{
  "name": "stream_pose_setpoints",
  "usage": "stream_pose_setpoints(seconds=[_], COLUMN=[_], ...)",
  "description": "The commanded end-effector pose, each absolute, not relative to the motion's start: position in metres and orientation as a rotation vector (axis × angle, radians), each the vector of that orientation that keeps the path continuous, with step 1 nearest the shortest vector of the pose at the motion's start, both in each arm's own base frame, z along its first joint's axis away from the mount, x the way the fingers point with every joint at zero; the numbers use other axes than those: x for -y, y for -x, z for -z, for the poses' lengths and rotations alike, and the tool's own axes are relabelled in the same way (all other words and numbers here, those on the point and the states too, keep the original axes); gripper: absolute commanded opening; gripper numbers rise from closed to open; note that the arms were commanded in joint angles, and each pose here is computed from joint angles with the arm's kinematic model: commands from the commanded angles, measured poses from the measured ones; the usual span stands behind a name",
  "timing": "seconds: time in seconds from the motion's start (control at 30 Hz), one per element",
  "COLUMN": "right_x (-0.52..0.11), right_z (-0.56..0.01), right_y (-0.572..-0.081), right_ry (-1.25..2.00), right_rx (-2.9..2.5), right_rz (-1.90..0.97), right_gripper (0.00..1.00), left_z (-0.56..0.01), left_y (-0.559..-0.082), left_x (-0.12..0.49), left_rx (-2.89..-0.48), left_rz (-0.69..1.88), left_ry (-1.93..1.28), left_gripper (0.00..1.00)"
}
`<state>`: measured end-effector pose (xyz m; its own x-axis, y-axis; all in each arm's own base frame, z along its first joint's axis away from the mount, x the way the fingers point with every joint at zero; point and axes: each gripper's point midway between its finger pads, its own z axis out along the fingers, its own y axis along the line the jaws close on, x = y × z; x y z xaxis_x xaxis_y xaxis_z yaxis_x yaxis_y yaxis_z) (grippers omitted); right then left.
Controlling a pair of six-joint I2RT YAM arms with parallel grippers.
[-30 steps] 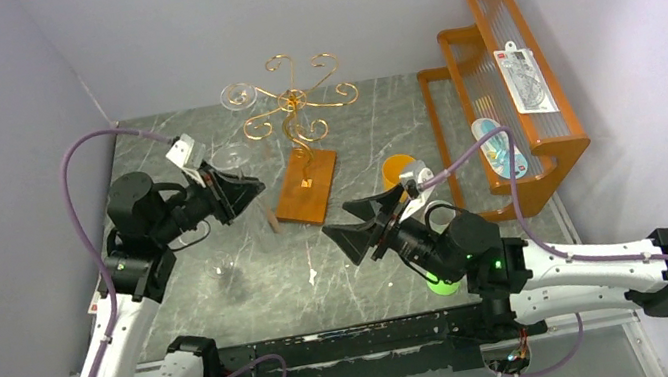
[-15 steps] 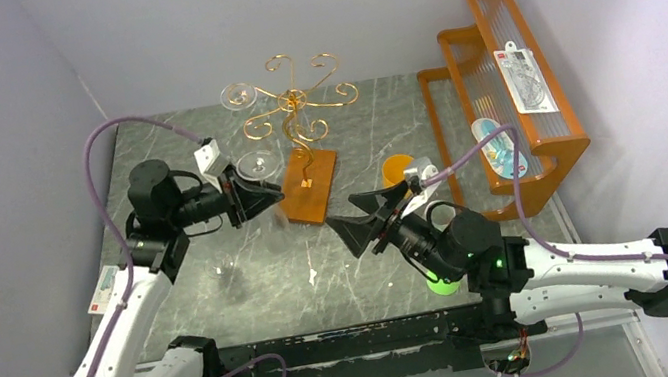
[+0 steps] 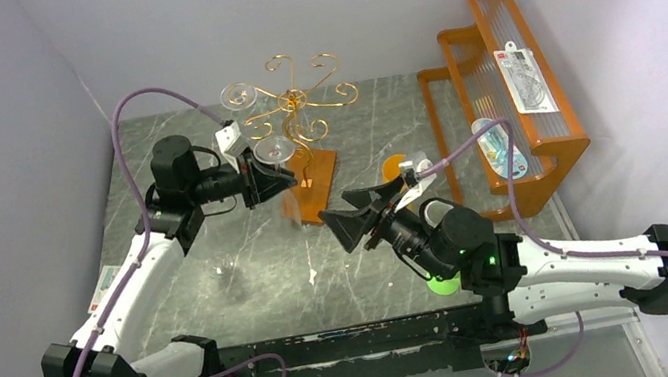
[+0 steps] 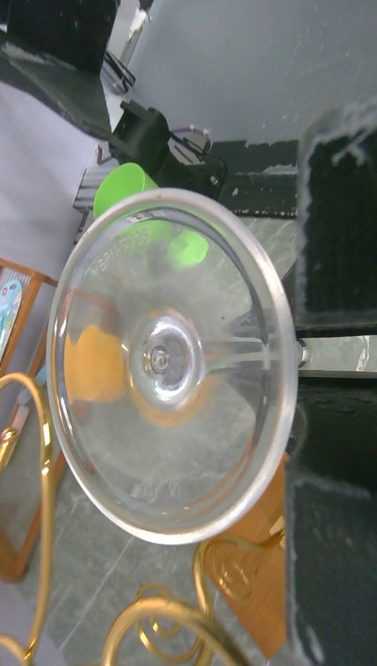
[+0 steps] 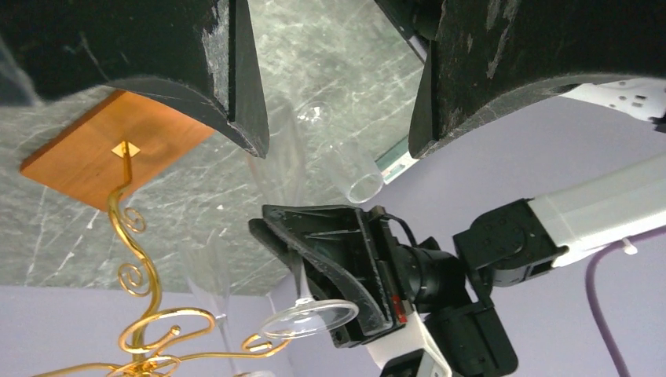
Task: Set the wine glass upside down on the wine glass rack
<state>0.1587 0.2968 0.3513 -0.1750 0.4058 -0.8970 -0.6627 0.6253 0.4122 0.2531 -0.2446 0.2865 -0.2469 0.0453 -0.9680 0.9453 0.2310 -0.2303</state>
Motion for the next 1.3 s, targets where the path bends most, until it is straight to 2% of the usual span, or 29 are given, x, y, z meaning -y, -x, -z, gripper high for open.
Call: stream_pose_setpoints(seconds=[0.0,0.13,0.2,0.5,1.27], right_x=[-0.299,-0.3,-0.303,-0.301,-0.299], right_z=[-0.374,-0.376,-0.377,-0.37,-0.363], right_y=[-0.158,-0.163,-0.162,-0.163,-0.164], right_ry=[0.167,0.08,0.073,0.036,0.02], right_rx=[-1.45,-1.504,-1.51,-1.531,-1.548], right_rz=[-1.028,-1.045,-1.065,-1.078,-1.066], right_gripper=[0.71,0.78,0.79,0.79,0.77], left_z=[-0.306,-0.31,-0.312,-0.315,-0.283], left_y=[-0.268,-0.276,-0.28,-0.301,-0.327], left_x=[0.248,0.25,0.251,0.251,0.246], left_rx=[-1.435,-1.415,-1.412,-1.456,-1.661], left_rz=[1.06,1.034,1.029,1.015,1.016], left_ry=[-1.022,-1.027,-1.025,-0.91,-0.604], left_gripper=[0.05,0.05,0.05,0.05,0.05])
